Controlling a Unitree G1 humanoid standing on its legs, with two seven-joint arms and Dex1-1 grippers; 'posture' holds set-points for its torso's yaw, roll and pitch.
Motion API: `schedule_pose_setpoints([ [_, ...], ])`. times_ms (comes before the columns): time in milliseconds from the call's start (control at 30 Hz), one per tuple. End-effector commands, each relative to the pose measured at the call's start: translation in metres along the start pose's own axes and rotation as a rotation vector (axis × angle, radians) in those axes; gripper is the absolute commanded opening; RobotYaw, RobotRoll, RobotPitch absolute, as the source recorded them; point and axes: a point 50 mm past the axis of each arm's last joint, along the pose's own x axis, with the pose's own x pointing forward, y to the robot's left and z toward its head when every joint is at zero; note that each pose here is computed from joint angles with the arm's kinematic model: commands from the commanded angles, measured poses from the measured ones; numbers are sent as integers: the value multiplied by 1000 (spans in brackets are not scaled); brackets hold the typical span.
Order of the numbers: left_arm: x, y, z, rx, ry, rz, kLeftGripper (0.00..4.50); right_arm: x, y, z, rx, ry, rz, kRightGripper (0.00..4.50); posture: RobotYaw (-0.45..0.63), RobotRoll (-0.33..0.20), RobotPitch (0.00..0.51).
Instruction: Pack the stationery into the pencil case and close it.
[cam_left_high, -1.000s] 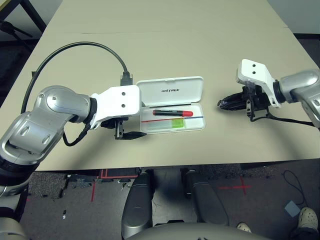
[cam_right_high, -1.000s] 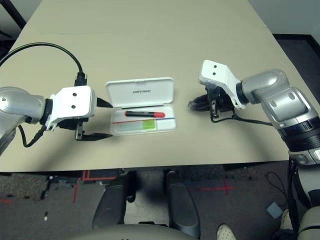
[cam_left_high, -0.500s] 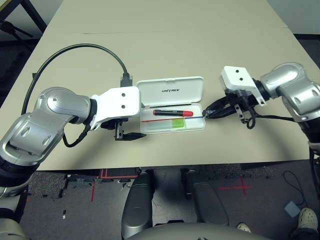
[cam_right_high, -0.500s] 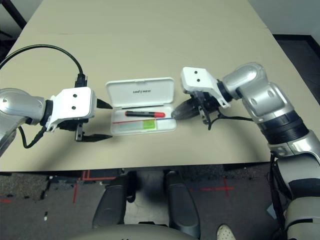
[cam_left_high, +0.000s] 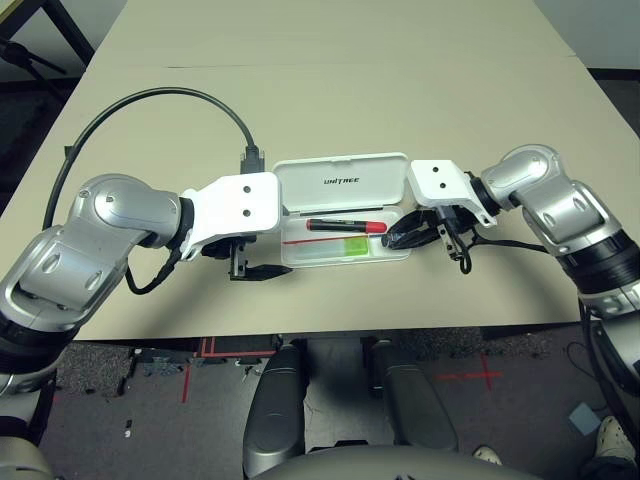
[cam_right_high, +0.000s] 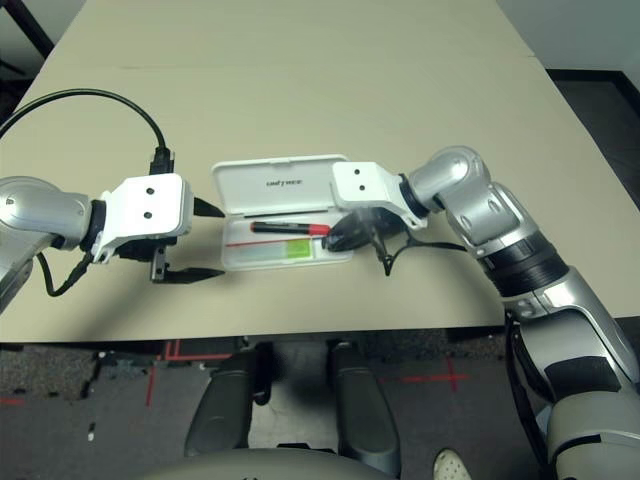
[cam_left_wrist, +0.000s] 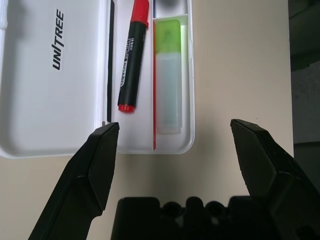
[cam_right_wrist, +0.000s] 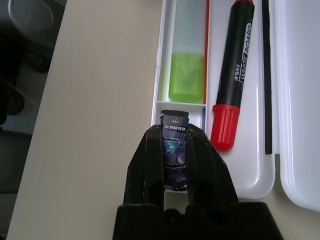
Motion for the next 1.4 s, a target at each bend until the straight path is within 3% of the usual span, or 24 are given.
schedule_pose_setpoints([
  [33,0,-5,2,11,4,-9,4500,6,3,-3,-7,-3,13,335,154,0,224],
  [233,0,-6,1,11,5,-11,4500,2,1,1,-10,-35,-17,2514,151,0,221],
  [400,-1,-6,-1,3,8,-10,4500,-28,-1,9,15,-111,-61,4446,145,0,221],
  [600,-2,-7,-5,-15,15,-7,4500,-70,7,11,113,-145,-96,4482,131,0,222],
  [833,-5,-5,-12,-46,27,8,4500,-108,26,3,265,-79,-136,4482,104,0,225],
  [1067,-10,-3,-22,-92,41,43,4500,-119,41,-8,374,-36,-182,4482,84,0,227],
  [1400,-12,7,-37,-177,12,129,4500,-117,44,-20,423,-34,-253,4482,76,0,230],
])
